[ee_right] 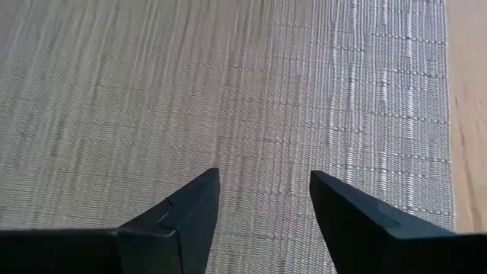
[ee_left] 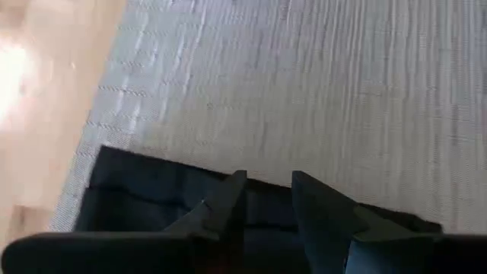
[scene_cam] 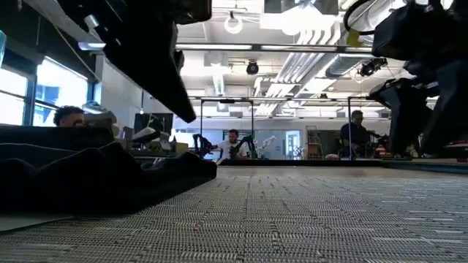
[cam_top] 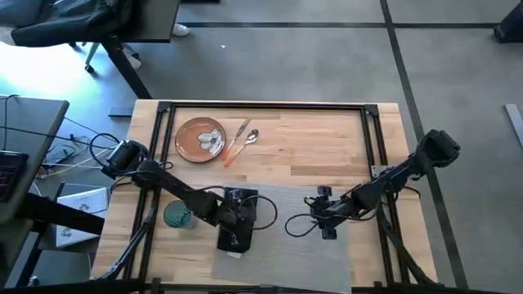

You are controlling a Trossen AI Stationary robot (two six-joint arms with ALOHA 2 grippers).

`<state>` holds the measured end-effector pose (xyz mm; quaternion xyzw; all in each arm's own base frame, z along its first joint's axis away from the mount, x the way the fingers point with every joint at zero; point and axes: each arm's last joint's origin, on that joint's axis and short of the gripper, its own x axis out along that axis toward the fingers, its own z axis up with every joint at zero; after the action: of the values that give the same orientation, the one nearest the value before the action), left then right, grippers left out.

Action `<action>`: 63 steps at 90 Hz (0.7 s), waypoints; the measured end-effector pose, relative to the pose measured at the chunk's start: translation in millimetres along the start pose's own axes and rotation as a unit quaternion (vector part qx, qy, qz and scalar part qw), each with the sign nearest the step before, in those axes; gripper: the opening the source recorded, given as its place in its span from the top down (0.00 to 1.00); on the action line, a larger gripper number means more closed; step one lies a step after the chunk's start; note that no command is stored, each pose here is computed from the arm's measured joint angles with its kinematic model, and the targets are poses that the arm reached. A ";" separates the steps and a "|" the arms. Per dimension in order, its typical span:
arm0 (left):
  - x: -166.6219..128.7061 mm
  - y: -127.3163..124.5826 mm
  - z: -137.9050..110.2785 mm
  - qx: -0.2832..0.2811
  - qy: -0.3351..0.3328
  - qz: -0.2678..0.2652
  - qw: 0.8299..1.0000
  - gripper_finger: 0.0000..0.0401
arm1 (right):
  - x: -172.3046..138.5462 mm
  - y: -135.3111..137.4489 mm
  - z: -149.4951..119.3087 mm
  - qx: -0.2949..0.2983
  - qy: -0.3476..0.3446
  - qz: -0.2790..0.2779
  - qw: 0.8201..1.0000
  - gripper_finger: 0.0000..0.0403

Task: Set table place
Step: Put the orange spoon on the gray mat

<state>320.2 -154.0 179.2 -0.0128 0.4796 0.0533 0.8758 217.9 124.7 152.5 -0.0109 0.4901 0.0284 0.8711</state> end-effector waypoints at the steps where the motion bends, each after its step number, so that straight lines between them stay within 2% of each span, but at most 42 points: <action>1: 0.0 -0.3 -1.6 0.000 0.006 0.000 1.000 0.78 | 0.0 0.0 -0.1 0.000 0.000 0.000 1.000 0.52; 6: -0.5 -2.6 -6.9 0.002 0.023 -0.001 1.000 0.78 | 0.0 -0.3 -0.8 -0.002 0.004 -0.002 1.000 0.52; 20: -3.6 -10.5 -10.7 0.017 0.018 -0.001 1.000 0.78 | 0.1 -0.5 -0.7 -0.006 0.002 -0.005 1.000 0.52; 44: 28.0 -4.8 -21.5 0.013 -0.017 -0.023 0.999 0.78 | 0.3 -1.0 3.3 -0.010 -0.024 -0.018 1.000 0.52; 63: 42.8 0.3 -31.0 0.012 0.005 -0.023 1.000 0.78 | 0.9 -2.8 3.9 -0.014 -0.024 -0.021 0.999 0.52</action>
<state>317.0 -152.5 126.4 -0.0139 0.4845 0.0273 0.8743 221.8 122.2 153.7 -0.0329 0.4682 0.0174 0.8828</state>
